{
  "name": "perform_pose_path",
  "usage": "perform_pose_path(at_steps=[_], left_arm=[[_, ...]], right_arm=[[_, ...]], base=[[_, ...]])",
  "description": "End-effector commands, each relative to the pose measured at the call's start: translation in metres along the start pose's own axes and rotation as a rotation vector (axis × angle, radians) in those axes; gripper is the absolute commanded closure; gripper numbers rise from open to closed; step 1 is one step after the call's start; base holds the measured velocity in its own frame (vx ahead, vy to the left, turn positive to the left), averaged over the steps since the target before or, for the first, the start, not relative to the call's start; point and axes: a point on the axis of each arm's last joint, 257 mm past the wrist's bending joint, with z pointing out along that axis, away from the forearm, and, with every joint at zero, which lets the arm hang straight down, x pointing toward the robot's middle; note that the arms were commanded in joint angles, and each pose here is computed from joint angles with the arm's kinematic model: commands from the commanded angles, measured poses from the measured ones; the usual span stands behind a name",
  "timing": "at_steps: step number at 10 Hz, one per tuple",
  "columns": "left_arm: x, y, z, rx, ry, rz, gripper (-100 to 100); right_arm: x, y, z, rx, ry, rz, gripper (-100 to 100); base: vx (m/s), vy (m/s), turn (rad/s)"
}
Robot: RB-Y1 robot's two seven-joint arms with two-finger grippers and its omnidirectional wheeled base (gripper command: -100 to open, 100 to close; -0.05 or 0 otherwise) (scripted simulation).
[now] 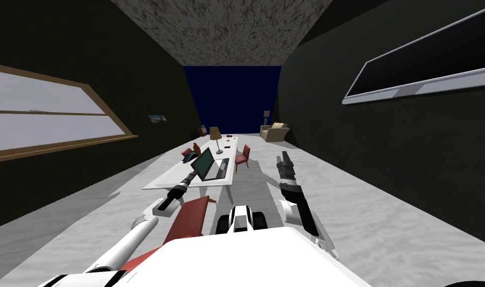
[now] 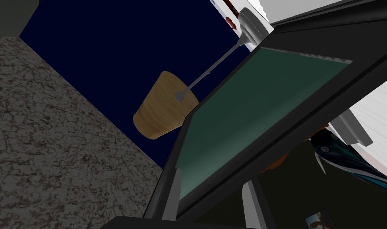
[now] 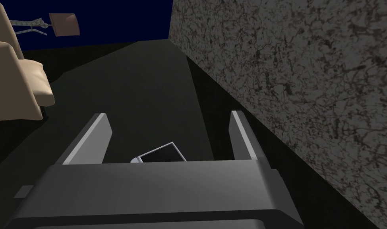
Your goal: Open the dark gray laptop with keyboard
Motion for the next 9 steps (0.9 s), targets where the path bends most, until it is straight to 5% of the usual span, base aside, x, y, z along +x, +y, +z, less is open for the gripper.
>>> perform_pose_path(at_steps=[1, 2, 4, 5, 6, 7, 8, 9], left_arm=[[0.021, -0.008, -0.008, 0.000, 0.019, -0.011, 100], [0.032, 0.001, -0.018, -0.038, 0.026, -0.009, 100], [0.028, -0.023, -0.012, 0.015, 0.018, -0.008, 100], [0.037, -0.015, -0.023, -0.022, 0.023, -0.005, 100], [0.033, -0.033, -0.017, 0.018, 0.015, -0.005, 100], [0.041, -0.026, -0.029, -0.019, 0.019, 0.000, 100], [0.036, -0.044, -0.023, 0.020, 0.010, 0.001, 100], [0.043, -0.031, -0.035, -0.030, 0.013, 0.006, 100]], right_arm=[[0.000, 0.000, 0.000, 0.000, 0.000, 0.000, 0], [0.000, 0.000, 0.000, 0.000, 0.000, 0.000, 0], [0.000, 0.000, 0.000, 0.000, 0.000, 0.000, 0], [0.000, 0.000, 0.000, 0.000, 0.000, 0.000, 0], [0.000, 0.000, 0.000, 0.000, 0.000, 0.000, 0], [0.000, 0.000, 0.000, 0.000, 0.000, 0.000, 0], [0.000, 0.000, 0.000, 0.000, 0.000, 0.000, 0], [0.000, 0.000, 0.000, 0.000, 0.000, 0.000, 0]], base=[[0.019, 0.036, 0.020], [0.029, 0.049, 0.040], [0.015, 0.028, 0.020], [0.024, 0.036, 0.033], [0.022, 0.039, 0.031], [0.033, 0.045, 0.043], [0.020, 0.038, 0.035], [0.027, 0.052, 0.022]])
